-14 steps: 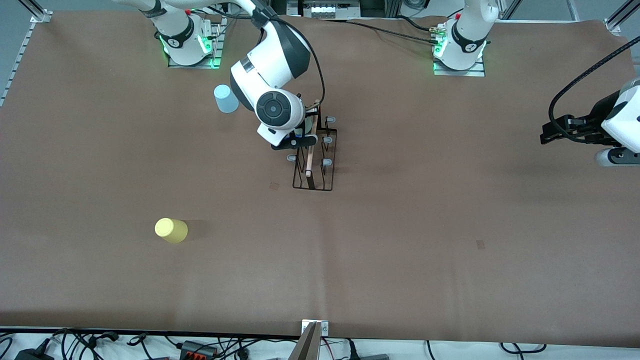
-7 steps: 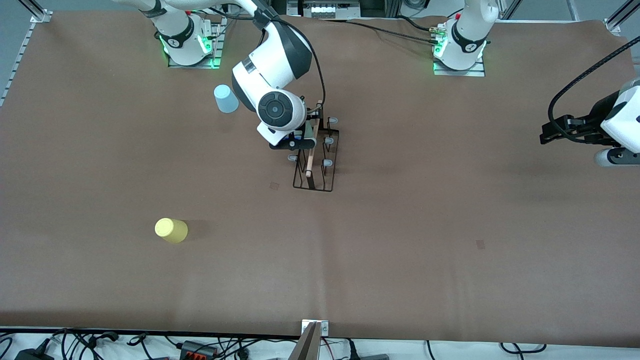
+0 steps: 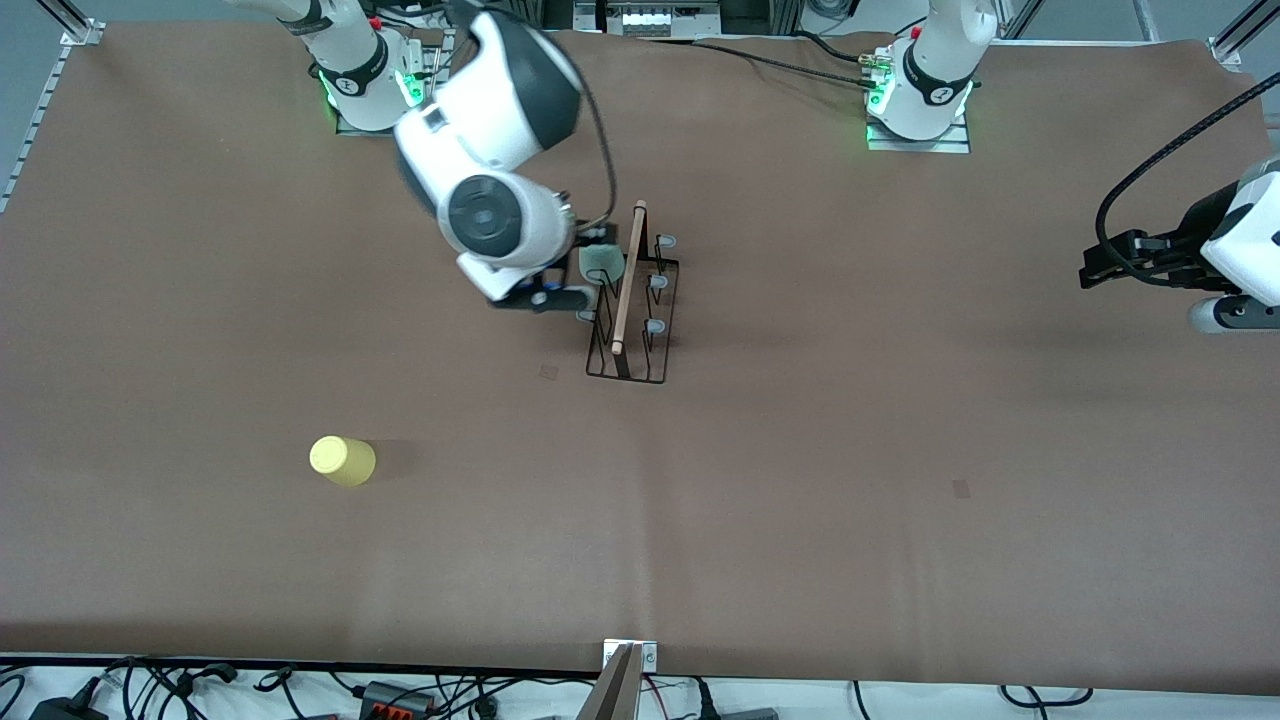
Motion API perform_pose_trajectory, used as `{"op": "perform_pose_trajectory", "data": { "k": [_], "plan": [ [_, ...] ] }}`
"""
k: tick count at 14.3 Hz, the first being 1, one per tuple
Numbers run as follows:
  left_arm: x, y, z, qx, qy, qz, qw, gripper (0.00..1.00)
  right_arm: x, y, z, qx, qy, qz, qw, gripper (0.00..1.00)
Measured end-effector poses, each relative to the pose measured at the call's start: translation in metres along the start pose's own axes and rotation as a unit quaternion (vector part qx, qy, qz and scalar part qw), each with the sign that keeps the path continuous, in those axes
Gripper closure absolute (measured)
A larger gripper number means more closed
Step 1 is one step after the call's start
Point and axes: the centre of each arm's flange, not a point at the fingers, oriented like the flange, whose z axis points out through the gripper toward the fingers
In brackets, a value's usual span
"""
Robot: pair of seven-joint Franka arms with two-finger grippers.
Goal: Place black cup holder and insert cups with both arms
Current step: 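Open the right gripper and move it to the yellow cup, then grasp the yellow cup with the right gripper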
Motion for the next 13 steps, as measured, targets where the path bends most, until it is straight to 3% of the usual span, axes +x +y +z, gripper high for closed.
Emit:
{"op": "perform_pose_trajectory", "data": {
  "k": [4,6,10,13],
  "plan": [
    [0.0,0.0,0.0,0.0,0.0,0.0,1.0,0.0,0.078,0.103,-0.029,-0.026,0.062,0.058,0.996,0.0],
    [0.0,0.0,0.0,0.0,0.0,0.0,1.0,0.0,0.122,0.151,-0.031,-0.035,0.109,0.089,0.989,0.0],
    [0.0,0.001,0.0,0.0,0.0,0.0,1.0,0.0,0.181,0.215,-0.022,-0.045,0.174,0.107,0.978,0.0],
    [0.0,0.001,0.0,0.0,0.0,0.0,1.0,0.0,0.211,0.26,-0.009,-0.048,0.185,0.078,0.978,0.0]
  ]
}}
